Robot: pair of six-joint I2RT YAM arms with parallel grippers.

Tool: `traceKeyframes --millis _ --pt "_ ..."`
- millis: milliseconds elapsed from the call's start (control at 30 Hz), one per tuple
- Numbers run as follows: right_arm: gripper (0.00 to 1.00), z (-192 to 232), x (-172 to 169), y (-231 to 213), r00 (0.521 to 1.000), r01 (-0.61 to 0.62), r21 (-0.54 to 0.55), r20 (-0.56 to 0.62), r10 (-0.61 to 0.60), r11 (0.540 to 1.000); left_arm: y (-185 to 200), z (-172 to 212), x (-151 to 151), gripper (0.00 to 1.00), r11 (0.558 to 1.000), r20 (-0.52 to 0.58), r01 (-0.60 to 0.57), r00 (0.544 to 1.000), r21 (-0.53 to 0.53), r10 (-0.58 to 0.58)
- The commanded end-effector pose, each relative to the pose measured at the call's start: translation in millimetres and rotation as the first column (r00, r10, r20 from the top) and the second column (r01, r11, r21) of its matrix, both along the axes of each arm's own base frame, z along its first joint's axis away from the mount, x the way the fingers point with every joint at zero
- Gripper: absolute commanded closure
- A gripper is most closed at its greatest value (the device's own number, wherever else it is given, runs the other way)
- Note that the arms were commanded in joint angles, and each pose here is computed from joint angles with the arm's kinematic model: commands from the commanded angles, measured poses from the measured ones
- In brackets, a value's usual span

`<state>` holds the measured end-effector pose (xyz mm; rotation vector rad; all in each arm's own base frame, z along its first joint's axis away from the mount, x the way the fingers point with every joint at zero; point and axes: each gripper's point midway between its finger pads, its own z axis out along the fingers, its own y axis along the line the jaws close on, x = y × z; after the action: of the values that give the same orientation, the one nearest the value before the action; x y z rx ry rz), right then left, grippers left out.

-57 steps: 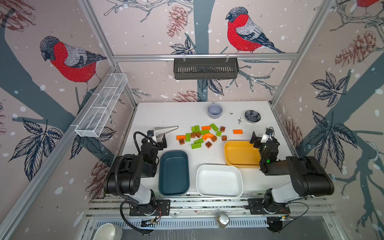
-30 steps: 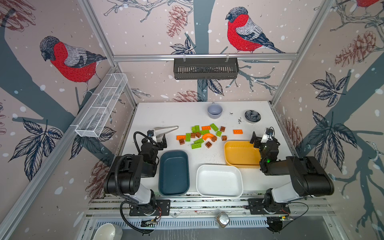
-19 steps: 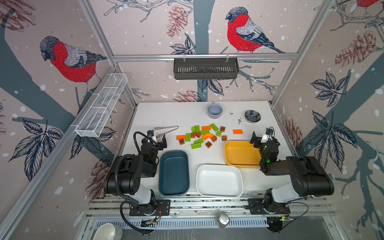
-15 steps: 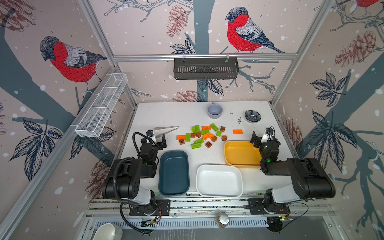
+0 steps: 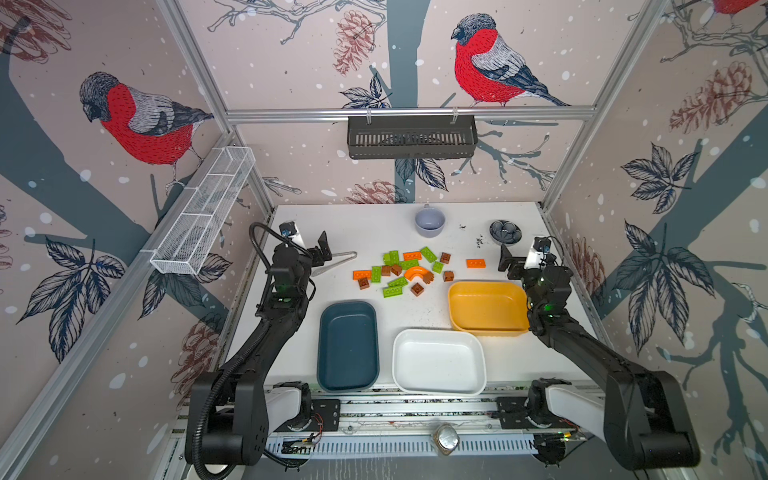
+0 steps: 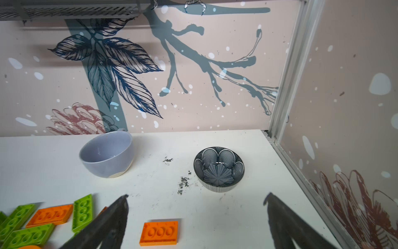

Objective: Sort the legos into containers by color
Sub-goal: 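Reach the left gripper to a brown brick while the right arm moves over the pile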

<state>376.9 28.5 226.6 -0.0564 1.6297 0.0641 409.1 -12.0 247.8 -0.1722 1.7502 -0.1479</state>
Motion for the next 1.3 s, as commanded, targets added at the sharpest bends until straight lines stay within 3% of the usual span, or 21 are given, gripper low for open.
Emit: traceKeyframes --millis 0,200,300,567,800,1033,1267 --pt "0.01 -5 -3 26 0.989 -0.120 0.005 -0.086 0.120 0.993 -4 -52 -11 0.02 0.994 -0.308 -0.071 0.950 -0.077 0.044" --pt "0.01 -1 -8 75 0.927 -0.324 0.012 -0.195 0.320 0.946 -48 -68 -15 0.03 0.977 -0.412 -0.002 0.907 -0.212 -0.087" --pt "0.01 -7 -15 99 0.877 -0.416 0.034 -0.250 0.410 0.909 -72 -87 -20 0.05 0.971 -0.493 0.018 0.859 -0.238 -0.137" --pt "0.00 -16 -31 143 0.744 -0.577 0.096 -0.349 0.571 0.811 -112 -139 -28 0.13 0.983 -0.678 -0.025 0.727 -0.184 -0.109" --pt "0.01 -34 -51 180 0.568 -0.718 0.165 -0.424 0.706 0.676 -135 -174 -23 0.28 0.995 -0.759 -0.002 0.647 -0.103 -0.077" --pt "0.01 -47 -51 186 0.543 -0.725 0.175 -0.448 0.710 0.666 -129 -203 -26 0.33 1.000 -0.805 -0.018 0.593 0.008 0.017" --pt "0.01 -55 -51 187 0.528 -0.725 0.182 -0.472 0.706 0.664 -127 -221 -26 0.40 0.999 -0.823 -0.032 0.566 0.030 0.043"
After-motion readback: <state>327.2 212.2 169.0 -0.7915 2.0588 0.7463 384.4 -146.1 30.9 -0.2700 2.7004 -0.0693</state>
